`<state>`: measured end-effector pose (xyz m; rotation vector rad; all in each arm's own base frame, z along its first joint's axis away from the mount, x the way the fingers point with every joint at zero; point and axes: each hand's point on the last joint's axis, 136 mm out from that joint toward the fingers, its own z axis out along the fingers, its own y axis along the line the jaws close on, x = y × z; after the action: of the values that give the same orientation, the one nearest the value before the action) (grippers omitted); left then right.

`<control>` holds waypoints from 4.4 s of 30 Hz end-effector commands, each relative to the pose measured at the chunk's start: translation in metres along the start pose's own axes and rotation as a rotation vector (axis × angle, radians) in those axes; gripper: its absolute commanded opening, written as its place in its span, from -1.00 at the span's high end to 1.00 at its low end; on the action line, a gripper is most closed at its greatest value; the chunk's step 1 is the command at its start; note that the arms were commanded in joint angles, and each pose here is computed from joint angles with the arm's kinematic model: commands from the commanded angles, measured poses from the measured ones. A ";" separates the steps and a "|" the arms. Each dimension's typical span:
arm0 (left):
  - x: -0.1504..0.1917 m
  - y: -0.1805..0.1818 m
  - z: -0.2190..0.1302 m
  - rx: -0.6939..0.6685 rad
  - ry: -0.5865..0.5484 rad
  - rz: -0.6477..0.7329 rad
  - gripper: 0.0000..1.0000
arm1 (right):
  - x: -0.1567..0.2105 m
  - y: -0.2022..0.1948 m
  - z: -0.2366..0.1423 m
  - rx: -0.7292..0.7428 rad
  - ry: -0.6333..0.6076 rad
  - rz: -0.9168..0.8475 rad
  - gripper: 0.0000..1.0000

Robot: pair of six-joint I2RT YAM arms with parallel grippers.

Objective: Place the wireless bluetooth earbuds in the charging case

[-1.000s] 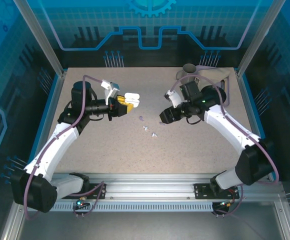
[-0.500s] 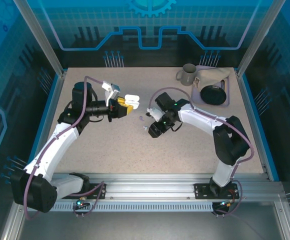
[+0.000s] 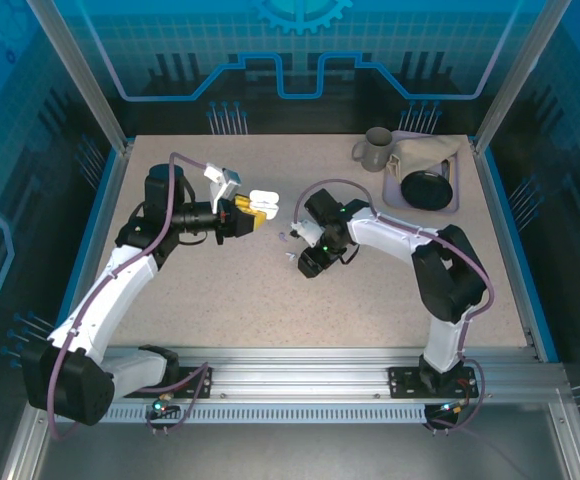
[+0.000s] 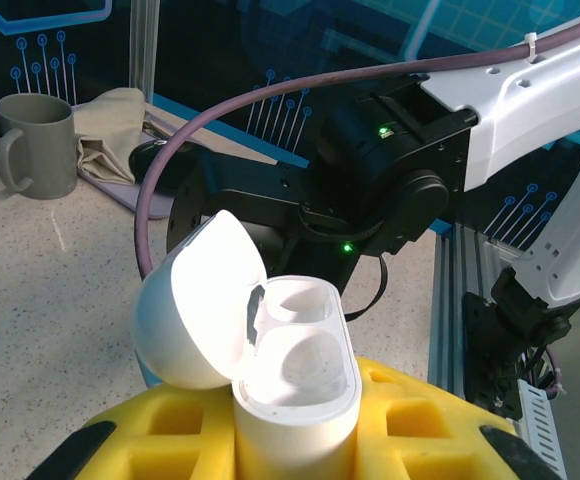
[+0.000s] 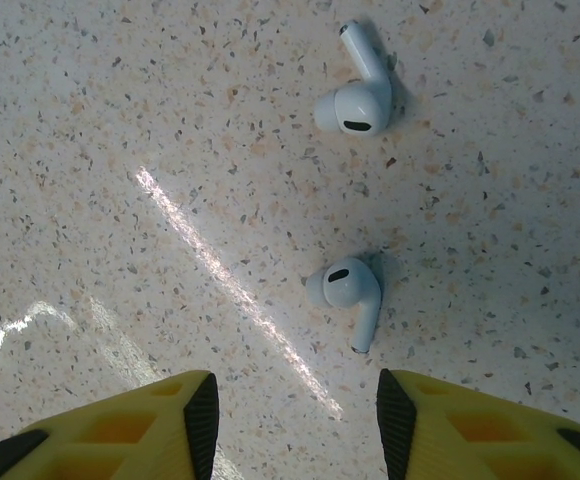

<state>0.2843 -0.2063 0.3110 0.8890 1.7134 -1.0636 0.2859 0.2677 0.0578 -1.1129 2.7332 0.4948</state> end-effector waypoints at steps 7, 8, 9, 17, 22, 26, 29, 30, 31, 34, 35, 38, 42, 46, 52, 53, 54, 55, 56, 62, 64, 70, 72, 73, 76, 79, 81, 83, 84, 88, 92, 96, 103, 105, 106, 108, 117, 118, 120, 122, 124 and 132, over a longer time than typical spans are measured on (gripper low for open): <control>-0.007 -0.008 -0.006 0.011 -0.010 0.044 0.96 | 0.002 0.002 0.017 -0.014 0.037 0.010 0.03; -0.007 -0.008 -0.006 0.011 -0.010 0.044 0.96 | 0.002 0.002 0.018 -0.015 0.038 0.012 0.03; -0.007 -0.008 -0.006 0.011 -0.009 0.044 0.96 | 0.003 0.001 0.019 -0.015 0.041 0.014 0.03; -0.006 -0.009 -0.006 0.012 -0.006 0.048 0.97 | 0.006 -0.001 0.026 -0.015 0.054 0.026 -0.04; -0.005 -0.008 -0.006 0.013 -0.003 0.045 0.97 | 0.007 -0.002 0.030 -0.016 0.057 0.032 -0.07; -0.005 -0.008 -0.005 0.013 -0.002 0.045 0.97 | 0.009 0.000 0.033 -0.031 0.064 0.032 -0.08; -0.005 -0.008 -0.006 0.014 -0.001 0.045 0.97 | 0.010 0.000 0.035 -0.031 0.066 0.035 -0.08; -0.005 -0.008 -0.006 0.014 -0.001 0.045 0.97 | 0.011 -0.001 0.036 -0.032 0.070 0.038 -0.08; -0.005 -0.008 -0.005 0.014 -0.001 0.047 0.97 | 0.011 0.000 0.037 -0.034 0.072 0.040 -0.09; -0.005 -0.009 -0.006 0.014 0.001 0.048 0.97 | 0.013 0.001 0.039 -0.044 0.080 0.042 -0.09; -0.005 -0.008 -0.005 0.014 0.000 0.048 0.97 | 0.013 0.002 0.039 -0.047 0.081 0.040 -0.09; -0.004 -0.008 -0.005 0.015 0.002 0.045 0.97 | 0.014 0.004 0.040 -0.053 0.084 0.039 -0.09; -0.004 -0.009 -0.006 0.015 0.001 0.046 0.98 | 0.015 0.009 0.042 -0.071 0.094 0.034 -0.09; -0.005 -0.009 -0.006 0.014 0.000 0.049 0.98 | 0.016 0.015 0.043 -0.097 0.097 0.030 -0.09; -0.005 -0.009 -0.006 0.014 0.000 0.048 0.99 | 0.016 0.018 0.042 -0.106 0.093 0.031 -0.08; -0.005 -0.009 -0.006 0.014 -0.001 0.049 0.99 | 0.015 0.015 0.041 -0.088 0.088 0.035 -0.07; -0.005 -0.009 -0.006 0.014 -0.001 0.051 0.98 | 0.013 0.013 0.039 -0.071 0.078 0.038 -0.07; -0.006 -0.009 -0.006 0.014 -0.001 0.050 0.99 | 0.011 0.010 0.037 -0.050 0.066 0.041 -0.07; -0.005 -0.009 -0.006 0.014 -0.001 0.051 0.98 | 0.009 0.008 0.034 -0.032 0.050 0.048 -0.07; -0.005 -0.009 -0.006 0.016 -0.001 0.052 0.99 | -0.003 0.008 0.029 -0.010 0.004 0.079 -0.08; -0.005 -0.010 -0.006 0.016 -0.001 0.052 0.98 | -0.006 0.009 0.031 0.001 0.007 0.080 -0.08; -0.005 -0.010 -0.006 0.016 0.001 0.053 0.99 | -0.011 0.011 0.036 0.041 0.015 0.078 -0.08; -0.006 -0.010 -0.007 0.016 -0.001 0.056 0.99 | -0.011 0.007 0.035 0.080 0.015 0.086 -0.08; -0.006 -0.011 -0.007 0.017 -0.002 0.055 0.99 | -0.012 0.005 0.035 0.096 0.011 0.092 -0.07; -0.007 -0.011 -0.007 0.018 -0.005 0.056 1.00 | -0.013 -0.001 0.032 0.144 0.003 0.110 -0.04; -0.008 -0.012 -0.007 0.020 -0.008 0.053 1.00 | -0.014 -0.001 0.030 0.160 -0.003 0.108 -0.04; -0.008 -0.011 -0.007 0.019 -0.009 0.054 1.00 | -0.014 0.002 0.031 0.152 0.002 0.096 -0.04; -0.007 -0.011 -0.007 0.019 -0.008 0.055 1.00 | -0.016 0.004 0.033 0.149 0.003 0.089 -0.04; -0.007 -0.011 -0.007 0.020 -0.008 0.053 1.00 | -0.016 0.006 0.033 0.147 0.006 0.084 -0.04; -0.007 -0.012 -0.007 0.019 -0.006 0.055 1.00 | -0.019 0.010 0.036 0.146 0.012 0.073 -0.03; -0.007 -0.012 -0.007 0.018 -0.006 0.057 1.00 | -0.018 0.009 0.039 0.172 0.023 0.073 -0.02; -0.007 -0.012 -0.008 0.019 -0.006 0.056 1.00 | -0.017 0.005 0.039 0.204 0.035 0.070 0.01; -0.007 -0.012 -0.008 0.019 -0.006 0.057 1.00 | -0.015 0.004 0.041 0.223 0.049 0.065 0.02; -0.007 -0.012 -0.008 0.019 -0.006 0.059 1.00 | -0.014 0.004 0.042 0.224 0.053 0.064 0.04; -0.007 -0.012 -0.008 0.018 -0.006 0.059 1.00 | -0.015 0.004 0.042 0.224 0.053 0.063 0.05; -0.007 -0.012 -0.008 0.017 -0.006 0.058 1.00 | -0.014 0.004 0.044 0.225 0.055 0.063 0.06; -0.007 -0.012 -0.008 0.019 -0.006 0.060 1.00 | -0.010 0.002 0.048 0.240 0.079 0.060 0.10; -0.007 -0.012 -0.008 0.018 -0.006 0.061 1.00 | -0.010 0.002 0.048 0.244 0.082 0.059 0.09; -0.007 -0.012 -0.008 0.018 -0.005 0.058 1.00 | -0.009 0.002 0.049 0.249 0.088 0.056 0.09; -0.007 -0.012 -0.007 0.019 -0.005 0.060 1.00 | -0.008 0.001 0.049 0.256 0.090 0.056 0.10; -0.007 -0.012 -0.008 0.018 -0.005 0.060 1.00 | -0.007 0.000 0.050 0.262 0.095 0.056 0.11; -0.007 -0.012 -0.008 0.019 -0.006 0.059 1.00 | -0.007 -0.002 0.053 0.269 0.101 0.066 0.15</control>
<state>0.2797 -0.2054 0.3077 0.9045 1.7243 -1.0587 0.2967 0.2879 0.0150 -1.0029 2.7939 0.1067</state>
